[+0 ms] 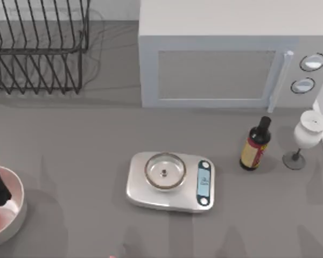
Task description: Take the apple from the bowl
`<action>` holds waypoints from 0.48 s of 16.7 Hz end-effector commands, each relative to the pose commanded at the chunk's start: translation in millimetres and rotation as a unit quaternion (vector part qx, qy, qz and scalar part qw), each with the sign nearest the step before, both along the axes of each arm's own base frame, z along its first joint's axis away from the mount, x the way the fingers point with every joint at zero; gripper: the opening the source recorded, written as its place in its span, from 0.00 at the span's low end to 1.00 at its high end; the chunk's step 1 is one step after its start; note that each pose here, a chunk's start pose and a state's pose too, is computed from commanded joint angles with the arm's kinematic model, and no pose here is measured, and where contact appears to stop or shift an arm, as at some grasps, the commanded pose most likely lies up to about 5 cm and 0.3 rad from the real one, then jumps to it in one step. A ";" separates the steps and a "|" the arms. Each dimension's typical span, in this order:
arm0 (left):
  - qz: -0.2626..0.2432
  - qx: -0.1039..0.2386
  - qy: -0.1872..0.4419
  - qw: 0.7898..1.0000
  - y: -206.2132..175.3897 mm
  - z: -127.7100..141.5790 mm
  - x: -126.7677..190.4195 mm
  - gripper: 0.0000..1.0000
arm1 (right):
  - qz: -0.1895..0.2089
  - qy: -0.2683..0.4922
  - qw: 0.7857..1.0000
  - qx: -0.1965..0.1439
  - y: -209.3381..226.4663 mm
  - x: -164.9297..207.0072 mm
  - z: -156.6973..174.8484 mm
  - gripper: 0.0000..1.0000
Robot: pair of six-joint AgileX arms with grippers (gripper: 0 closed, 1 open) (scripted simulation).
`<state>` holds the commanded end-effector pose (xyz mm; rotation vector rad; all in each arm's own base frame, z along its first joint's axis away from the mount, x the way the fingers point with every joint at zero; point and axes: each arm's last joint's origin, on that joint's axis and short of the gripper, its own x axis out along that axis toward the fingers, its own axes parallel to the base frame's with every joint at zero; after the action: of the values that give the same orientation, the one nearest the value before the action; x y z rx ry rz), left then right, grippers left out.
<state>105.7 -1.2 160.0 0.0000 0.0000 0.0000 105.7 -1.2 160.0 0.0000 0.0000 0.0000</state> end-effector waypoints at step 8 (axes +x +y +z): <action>0.000 0.001 0.060 0.998 0.1 12.2 1.9 1.00 | 0.000 0.000 1.000 0.000 0.0 0.0 0.0 1.00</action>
<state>107.6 -1.1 172.2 0.0016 0.1211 -0.0004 105.7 -1.2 160.0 0.0000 0.0000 0.0000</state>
